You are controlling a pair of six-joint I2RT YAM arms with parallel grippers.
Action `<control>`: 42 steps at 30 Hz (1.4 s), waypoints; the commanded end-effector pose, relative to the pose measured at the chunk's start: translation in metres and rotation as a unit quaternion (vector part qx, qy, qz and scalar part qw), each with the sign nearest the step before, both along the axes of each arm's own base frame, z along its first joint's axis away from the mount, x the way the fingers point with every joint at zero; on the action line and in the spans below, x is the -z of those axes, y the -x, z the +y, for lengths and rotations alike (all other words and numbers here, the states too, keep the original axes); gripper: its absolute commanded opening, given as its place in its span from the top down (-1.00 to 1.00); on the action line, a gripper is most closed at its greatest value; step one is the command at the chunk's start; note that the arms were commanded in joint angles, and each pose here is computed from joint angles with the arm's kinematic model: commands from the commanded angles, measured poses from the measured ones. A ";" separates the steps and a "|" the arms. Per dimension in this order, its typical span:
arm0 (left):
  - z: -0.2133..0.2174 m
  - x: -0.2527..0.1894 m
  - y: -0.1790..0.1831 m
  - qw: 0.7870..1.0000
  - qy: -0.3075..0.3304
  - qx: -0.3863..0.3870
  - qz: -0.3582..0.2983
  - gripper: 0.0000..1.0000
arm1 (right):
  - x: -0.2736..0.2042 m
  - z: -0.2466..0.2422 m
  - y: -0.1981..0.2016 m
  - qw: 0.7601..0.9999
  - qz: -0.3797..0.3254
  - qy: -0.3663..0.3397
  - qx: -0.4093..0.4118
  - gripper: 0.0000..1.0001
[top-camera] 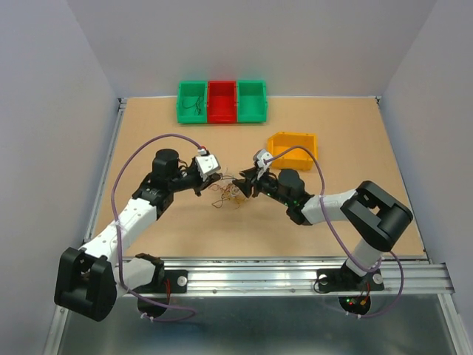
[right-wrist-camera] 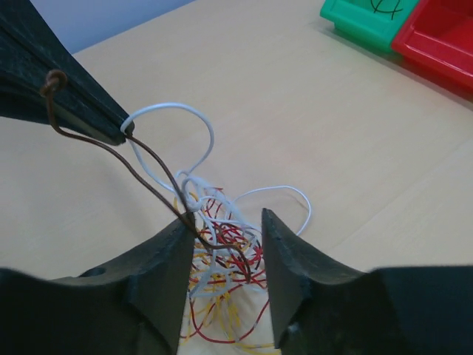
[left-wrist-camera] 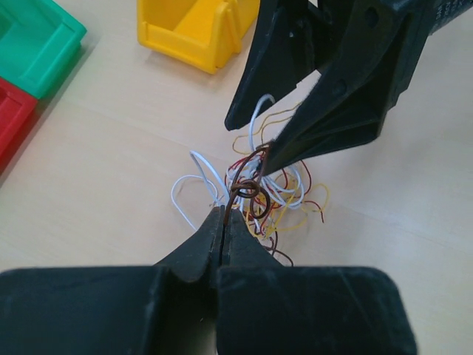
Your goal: Untangle the cables
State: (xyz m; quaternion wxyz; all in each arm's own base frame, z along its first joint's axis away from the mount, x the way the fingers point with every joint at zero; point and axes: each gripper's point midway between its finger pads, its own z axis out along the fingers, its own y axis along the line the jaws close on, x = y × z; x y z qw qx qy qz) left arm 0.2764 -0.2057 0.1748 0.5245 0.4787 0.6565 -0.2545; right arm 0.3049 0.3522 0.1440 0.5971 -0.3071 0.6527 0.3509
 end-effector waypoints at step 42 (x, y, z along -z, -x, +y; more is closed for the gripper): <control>-0.013 -0.045 -0.034 0.998 0.049 -0.001 -0.051 1.00 | -0.108 -0.015 0.024 0.988 -0.055 -0.146 -0.012 0.99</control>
